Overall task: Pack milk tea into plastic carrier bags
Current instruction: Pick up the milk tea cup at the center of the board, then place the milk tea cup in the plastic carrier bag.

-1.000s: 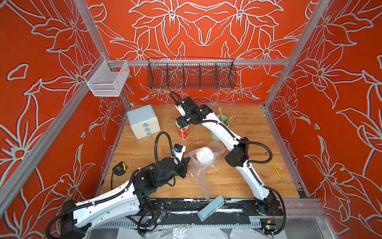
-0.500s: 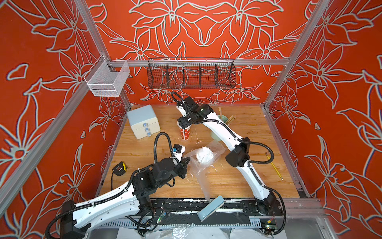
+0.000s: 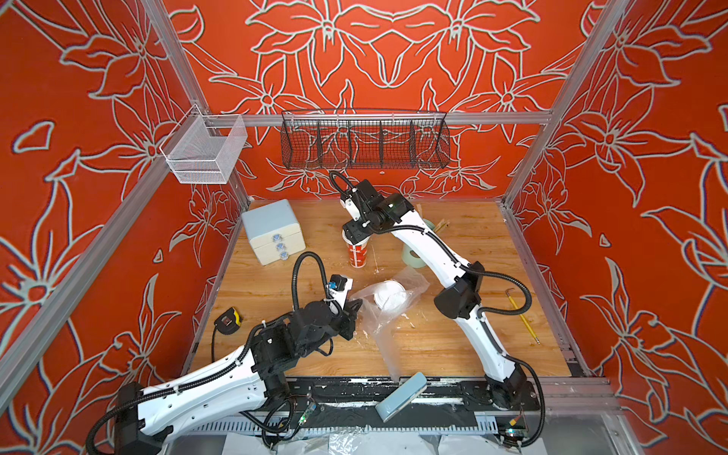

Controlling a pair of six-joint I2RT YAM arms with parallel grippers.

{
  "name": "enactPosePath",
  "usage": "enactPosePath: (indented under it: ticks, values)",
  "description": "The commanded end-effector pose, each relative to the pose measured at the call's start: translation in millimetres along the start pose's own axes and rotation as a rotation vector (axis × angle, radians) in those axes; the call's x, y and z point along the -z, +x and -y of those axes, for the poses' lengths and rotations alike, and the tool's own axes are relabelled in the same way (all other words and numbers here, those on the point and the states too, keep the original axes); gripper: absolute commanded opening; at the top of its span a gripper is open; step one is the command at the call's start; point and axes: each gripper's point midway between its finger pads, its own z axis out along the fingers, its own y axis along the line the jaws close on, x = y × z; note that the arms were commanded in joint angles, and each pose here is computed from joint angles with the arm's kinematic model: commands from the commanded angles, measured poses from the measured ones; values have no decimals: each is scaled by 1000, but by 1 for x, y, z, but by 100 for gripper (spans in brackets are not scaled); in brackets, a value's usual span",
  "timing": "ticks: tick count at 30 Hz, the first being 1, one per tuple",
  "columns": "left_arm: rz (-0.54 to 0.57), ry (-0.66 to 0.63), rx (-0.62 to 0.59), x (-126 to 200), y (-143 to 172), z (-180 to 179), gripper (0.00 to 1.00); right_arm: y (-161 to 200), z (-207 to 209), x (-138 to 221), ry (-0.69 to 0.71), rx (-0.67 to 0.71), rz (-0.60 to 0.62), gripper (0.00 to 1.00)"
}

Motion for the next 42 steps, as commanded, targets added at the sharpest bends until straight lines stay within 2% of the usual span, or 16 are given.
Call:
enactPosePath:
  ticks: [1, 24, 35, 42]
  values:
    - [17, 1, -16, 0, -4, 2, 0, -11, 5, 43, -14, -8, 53, 73]
    - [31, 49, -63, 0, -18, 16, 0, -3, 17, 180, -28, -90, 161, 69]
    - [16, 79, -81, -6, -22, 25, 0, 13, 21, 242, -48, -129, 229, 67]
    - [13, 80, -86, -8, -24, 27, 0, 31, 15, 268, -103, -160, 233, 67]
